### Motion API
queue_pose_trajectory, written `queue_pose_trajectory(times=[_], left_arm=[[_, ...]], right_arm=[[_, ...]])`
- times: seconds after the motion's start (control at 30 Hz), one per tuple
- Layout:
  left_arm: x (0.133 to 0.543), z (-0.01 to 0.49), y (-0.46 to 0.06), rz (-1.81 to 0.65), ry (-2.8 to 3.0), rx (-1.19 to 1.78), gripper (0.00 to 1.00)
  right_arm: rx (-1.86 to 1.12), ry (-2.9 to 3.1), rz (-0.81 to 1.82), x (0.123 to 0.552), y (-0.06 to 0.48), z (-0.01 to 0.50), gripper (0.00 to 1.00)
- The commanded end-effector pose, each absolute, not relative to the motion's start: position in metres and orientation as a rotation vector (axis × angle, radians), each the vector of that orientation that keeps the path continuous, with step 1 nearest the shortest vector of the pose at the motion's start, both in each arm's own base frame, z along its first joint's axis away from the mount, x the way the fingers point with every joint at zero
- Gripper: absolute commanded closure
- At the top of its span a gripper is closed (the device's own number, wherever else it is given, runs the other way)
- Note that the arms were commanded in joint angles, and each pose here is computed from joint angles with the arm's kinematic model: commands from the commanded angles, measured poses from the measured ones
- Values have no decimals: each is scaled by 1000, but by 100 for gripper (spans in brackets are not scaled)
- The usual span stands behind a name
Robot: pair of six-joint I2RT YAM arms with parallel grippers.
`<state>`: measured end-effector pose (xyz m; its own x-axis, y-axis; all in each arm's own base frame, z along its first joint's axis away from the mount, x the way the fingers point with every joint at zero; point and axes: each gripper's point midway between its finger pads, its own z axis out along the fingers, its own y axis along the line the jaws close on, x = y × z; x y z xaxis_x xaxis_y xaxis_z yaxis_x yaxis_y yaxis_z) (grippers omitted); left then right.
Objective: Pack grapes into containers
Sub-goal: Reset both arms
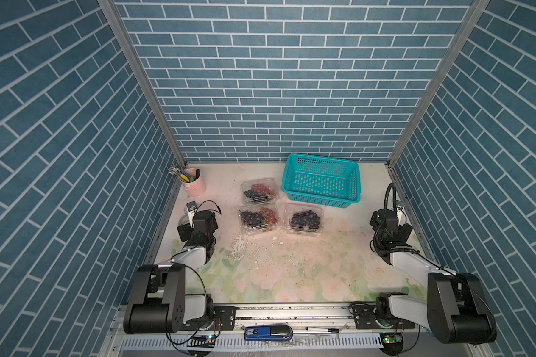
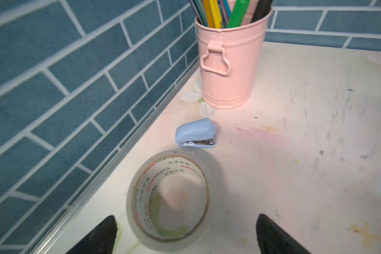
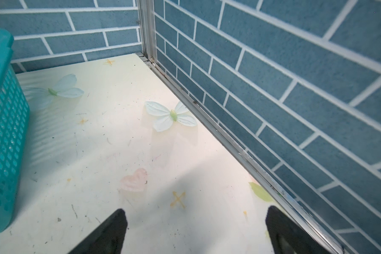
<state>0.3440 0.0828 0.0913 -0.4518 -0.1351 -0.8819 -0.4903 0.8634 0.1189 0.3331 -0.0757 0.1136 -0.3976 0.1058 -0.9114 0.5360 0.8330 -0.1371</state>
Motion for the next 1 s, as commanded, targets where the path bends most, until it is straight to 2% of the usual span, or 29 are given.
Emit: queue_pose_trajectory(times=[0.0,0.43,0.63,0.97], left_arm=[[377,115,61,306,1937,-310,1],[401,99,16,136,1981,-23,1],[397,97,13,118,1948,-7,0],[396,93,3,77,1939,52,0]], right_arm=[[424,1863,-508,342,-75,125,1],[339,1796,-466,353,-65,130,1],[325,1735,-373,345,-56,133,1],[321,1702,-387,348,-56,125,1]])
